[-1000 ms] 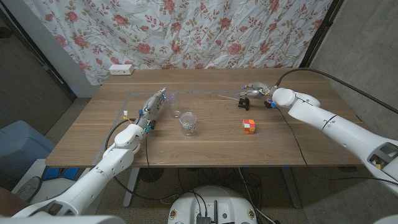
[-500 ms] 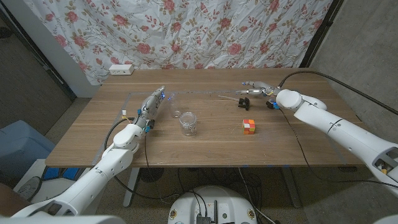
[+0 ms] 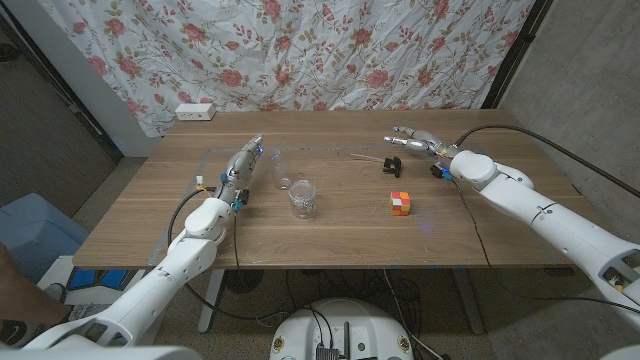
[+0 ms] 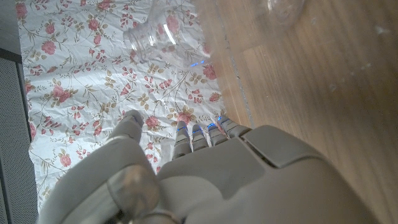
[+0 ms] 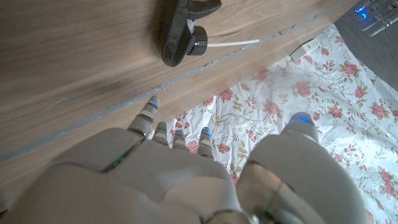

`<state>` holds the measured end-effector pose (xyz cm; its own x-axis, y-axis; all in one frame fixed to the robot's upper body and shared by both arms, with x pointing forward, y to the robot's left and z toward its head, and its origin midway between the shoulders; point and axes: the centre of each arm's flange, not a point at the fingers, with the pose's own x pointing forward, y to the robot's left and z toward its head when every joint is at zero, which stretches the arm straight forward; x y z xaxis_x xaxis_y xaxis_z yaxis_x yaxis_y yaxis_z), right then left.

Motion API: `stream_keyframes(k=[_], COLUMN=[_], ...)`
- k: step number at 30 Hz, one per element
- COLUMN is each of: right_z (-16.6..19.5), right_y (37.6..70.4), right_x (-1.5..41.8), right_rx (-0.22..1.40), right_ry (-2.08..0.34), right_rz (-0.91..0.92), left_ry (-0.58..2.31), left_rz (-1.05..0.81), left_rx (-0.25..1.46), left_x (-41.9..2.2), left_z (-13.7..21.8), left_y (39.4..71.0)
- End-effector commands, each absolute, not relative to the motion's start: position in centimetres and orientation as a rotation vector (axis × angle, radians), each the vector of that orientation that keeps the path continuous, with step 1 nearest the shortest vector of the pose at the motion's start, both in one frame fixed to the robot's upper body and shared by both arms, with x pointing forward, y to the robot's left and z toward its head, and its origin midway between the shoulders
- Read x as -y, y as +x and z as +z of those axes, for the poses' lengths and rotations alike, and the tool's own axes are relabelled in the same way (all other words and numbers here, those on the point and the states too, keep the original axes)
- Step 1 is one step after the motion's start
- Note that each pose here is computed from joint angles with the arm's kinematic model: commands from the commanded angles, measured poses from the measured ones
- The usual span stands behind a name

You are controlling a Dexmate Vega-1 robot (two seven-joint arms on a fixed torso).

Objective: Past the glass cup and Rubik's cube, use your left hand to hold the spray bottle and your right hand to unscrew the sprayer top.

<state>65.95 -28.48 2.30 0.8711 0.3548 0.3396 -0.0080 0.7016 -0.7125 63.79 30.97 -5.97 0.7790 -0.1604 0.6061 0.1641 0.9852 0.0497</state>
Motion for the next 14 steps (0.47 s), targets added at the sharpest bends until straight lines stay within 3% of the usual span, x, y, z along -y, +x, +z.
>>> stream_keyframes(k=[1,14], right_z=[1.05,0.19], right_y=[65.95,65.80], right_x=[29.56,30.53], right_rx=[0.577,0.615], right_ry=[-0.530,-0.344], right_rz=[0.200,0.171], left_ry=[-0.014,-0.074], left_rz=[-0.188,-0.180], left_rx=[0.685,0.714], left_x=[-30.68,-29.71], left_z=[-5.93,-5.82], left_y=[64.97,65.97])
